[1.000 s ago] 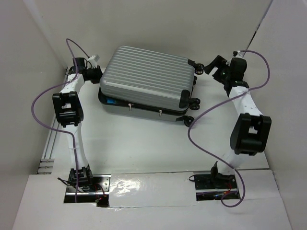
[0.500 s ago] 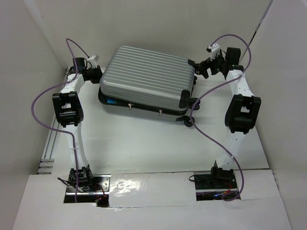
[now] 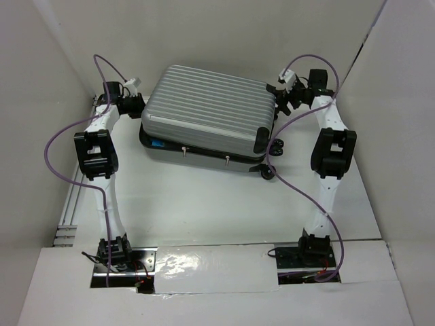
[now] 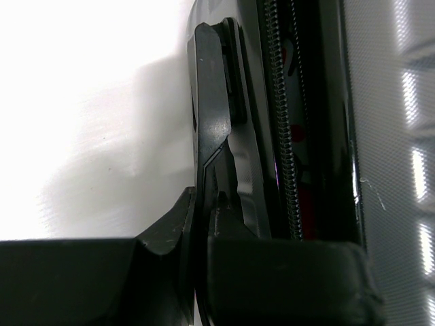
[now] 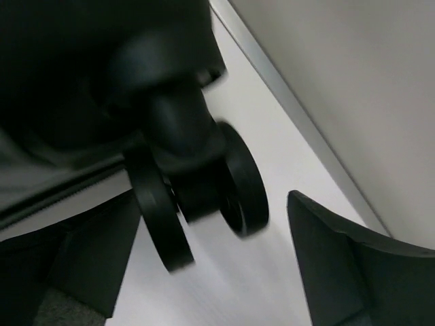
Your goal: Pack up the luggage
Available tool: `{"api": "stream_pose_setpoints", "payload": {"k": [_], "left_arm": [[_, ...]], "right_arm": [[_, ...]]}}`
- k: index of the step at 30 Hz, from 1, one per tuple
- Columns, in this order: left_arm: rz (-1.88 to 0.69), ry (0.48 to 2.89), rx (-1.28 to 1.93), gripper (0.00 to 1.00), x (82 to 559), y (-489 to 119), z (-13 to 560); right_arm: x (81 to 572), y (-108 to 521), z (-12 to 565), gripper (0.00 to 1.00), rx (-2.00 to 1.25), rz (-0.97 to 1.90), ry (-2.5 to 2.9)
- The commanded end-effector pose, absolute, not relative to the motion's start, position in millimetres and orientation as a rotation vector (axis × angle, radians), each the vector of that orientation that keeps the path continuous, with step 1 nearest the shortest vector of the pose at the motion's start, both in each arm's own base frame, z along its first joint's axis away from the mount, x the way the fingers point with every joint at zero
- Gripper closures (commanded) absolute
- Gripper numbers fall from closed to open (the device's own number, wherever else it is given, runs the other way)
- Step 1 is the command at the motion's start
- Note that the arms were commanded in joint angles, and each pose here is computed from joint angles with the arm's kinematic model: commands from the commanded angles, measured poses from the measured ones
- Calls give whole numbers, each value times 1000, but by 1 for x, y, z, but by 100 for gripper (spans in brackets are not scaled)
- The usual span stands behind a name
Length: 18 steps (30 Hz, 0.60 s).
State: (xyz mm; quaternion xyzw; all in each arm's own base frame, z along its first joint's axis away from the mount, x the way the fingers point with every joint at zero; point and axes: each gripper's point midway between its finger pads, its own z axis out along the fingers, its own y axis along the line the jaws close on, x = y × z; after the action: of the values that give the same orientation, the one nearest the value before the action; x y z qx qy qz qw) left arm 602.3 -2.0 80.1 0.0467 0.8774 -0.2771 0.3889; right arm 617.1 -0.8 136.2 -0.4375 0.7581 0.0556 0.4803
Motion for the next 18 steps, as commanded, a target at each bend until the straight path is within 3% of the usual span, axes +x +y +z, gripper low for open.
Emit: {"api": "stream_pose_setpoints", "payload": {"k": [1, 4, 5, 6, 8, 9, 15, 16, 18], "left_arm": [[-569, 2200, 201, 100, 617, 34, 49], [-569, 2200, 201, 100, 617, 34, 49], [-569, 2200, 201, 100, 617, 34, 49], [-555, 2204, 195, 100, 618, 36, 48], [-550, 2202, 205, 100, 618, 36, 48], [-550, 2202, 205, 100, 618, 36, 48], [-557, 2204, 196, 100, 618, 35, 48], [-557, 2204, 196, 100, 617, 35, 46], [-582, 2187, 200, 100, 617, 32, 51]], "right_arm": [[634, 31, 180, 9, -1147, 92, 1671], [641, 44, 189, 24, -1149, 72, 1625], [641, 44, 189, 43, -1149, 72, 1624], [643, 49, 191, 52, -1152, 58, 1616], [643, 45, 199, 80, -1158, 23, 1614], [643, 48, 212, 100, -1156, -5, 1594], [641, 32, 261, 100, -1012, -204, 1570], [639, 34, 301, 100, -976, -278, 1482], [635, 31, 327, 100, -883, -337, 1452]]}}
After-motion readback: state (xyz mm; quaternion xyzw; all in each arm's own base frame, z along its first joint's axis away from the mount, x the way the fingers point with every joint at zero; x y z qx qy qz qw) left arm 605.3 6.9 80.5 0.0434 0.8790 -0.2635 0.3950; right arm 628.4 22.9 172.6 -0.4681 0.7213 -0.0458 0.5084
